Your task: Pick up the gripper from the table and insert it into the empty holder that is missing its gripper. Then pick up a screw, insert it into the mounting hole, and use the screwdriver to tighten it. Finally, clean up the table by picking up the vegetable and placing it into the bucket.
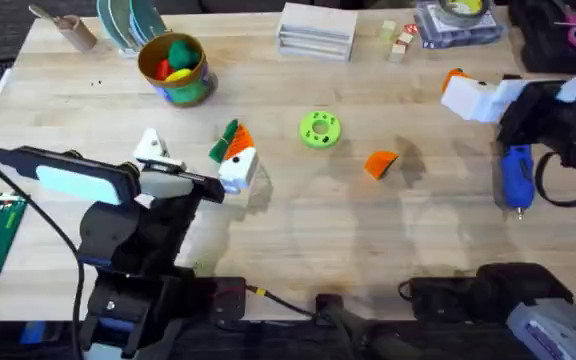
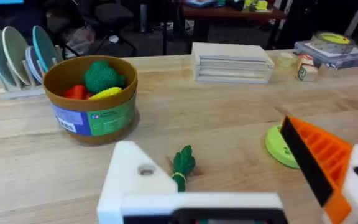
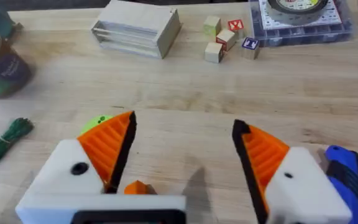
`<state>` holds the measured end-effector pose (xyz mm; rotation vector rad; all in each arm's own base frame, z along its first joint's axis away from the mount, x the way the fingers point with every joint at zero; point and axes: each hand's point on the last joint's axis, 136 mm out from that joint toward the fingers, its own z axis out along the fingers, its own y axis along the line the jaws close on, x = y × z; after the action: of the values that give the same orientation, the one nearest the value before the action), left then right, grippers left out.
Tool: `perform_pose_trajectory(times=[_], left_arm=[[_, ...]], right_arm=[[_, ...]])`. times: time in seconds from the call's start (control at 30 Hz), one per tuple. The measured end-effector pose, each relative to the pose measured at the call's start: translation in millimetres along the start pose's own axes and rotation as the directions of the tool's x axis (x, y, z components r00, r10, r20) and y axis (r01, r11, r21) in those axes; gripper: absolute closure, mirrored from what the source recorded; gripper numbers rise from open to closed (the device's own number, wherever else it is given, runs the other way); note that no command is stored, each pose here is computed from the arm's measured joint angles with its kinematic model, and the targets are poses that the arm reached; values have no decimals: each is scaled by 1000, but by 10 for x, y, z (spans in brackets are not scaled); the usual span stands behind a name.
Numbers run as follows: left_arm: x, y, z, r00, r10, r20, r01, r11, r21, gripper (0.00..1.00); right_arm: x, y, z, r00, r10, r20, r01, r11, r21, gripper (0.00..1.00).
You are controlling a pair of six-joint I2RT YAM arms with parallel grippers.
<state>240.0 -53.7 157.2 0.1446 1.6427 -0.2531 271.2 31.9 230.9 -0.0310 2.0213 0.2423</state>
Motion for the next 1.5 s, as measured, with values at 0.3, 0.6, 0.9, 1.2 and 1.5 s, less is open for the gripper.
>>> perform_pose_trajectory(times=[0.3,0.6,0.9,1.2,1.5], left_arm=[[0,0,0,1000,0,0,0,1000,0,8],[0,0,0,1000,0,0,0,1000,0,8],[-1,0,0,1000,1,0,-1,1000,0,8],[-2,-45,-1,1000,1,0,-1,1000,26,8],[-13,-413,-51,1000,5,1,-5,971,239,7]], right_arm=[[0,0,0,1000,0,0,0,1000,0,10],[0,0,0,1000,0,0,0,1000,0,10],[0,0,0,1000,0,0,0,1000,0,10],[0,0,0,1000,0,0,0,1000,0,10],[0,0,0,1000,0,0,0,1000,0,10]])
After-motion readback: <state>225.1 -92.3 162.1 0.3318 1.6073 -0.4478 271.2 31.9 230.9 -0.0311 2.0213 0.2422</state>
